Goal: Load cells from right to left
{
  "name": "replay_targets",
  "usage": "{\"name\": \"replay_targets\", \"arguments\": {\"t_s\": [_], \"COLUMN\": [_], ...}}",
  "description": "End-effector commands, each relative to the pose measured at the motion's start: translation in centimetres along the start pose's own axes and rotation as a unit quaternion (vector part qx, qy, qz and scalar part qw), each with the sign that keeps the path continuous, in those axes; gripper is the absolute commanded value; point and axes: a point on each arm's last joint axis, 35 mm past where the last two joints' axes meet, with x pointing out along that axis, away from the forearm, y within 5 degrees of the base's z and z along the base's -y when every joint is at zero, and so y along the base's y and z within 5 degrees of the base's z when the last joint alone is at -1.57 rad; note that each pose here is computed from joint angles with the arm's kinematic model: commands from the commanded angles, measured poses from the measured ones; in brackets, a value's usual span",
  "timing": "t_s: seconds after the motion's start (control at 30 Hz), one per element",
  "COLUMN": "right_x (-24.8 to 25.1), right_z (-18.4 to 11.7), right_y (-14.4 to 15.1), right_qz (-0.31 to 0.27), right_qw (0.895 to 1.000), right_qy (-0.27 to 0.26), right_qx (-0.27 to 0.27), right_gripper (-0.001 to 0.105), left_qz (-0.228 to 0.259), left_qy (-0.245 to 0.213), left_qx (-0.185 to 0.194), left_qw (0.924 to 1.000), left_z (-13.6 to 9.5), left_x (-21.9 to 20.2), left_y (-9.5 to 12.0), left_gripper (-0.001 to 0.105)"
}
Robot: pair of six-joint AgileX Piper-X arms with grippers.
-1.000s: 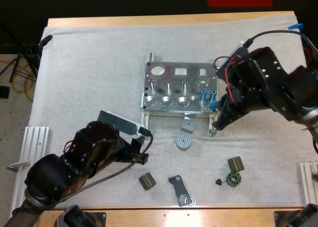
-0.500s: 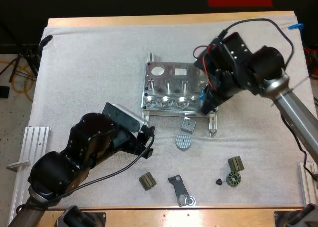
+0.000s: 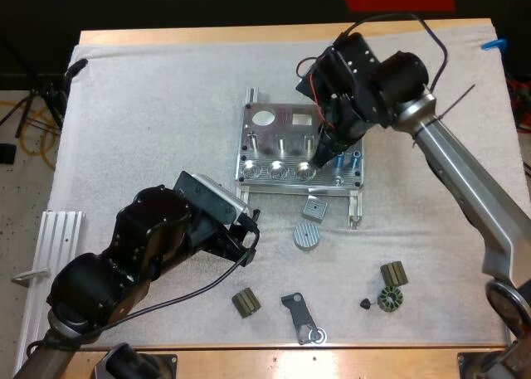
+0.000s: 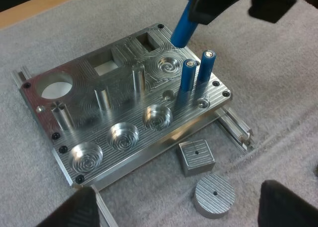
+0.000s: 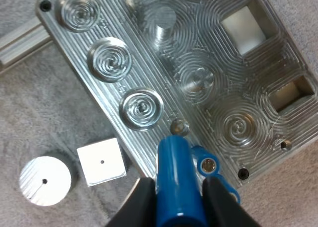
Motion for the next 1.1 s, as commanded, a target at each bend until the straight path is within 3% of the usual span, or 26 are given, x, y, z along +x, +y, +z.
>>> {"name": "replay_targets", "arguments": {"t_s": [0.0, 1.07], "right_x": [0.1, 10.0], "right_z": [0.1, 1.1], "right_y": [0.0, 0.0], "right_qz": [0.004, 0.021], "right_qw": [1.0, 0.995], "right_qy": [0.003, 0.094], "right_qx": [-0.005, -0.02], "right_gripper": [0.008, 0.008], "left_qz": [-0.002, -0.015], "left_qy": [-0.006, -0.003], "left_qx": [0.002, 0.011], "left_qw": [1.0, 0.9998], "left_z": [0.1, 0.1], "left_x": [-0.2, -0.2], "left_y": [0.0, -0.1], "left_gripper": [0.066, 0.066]}}
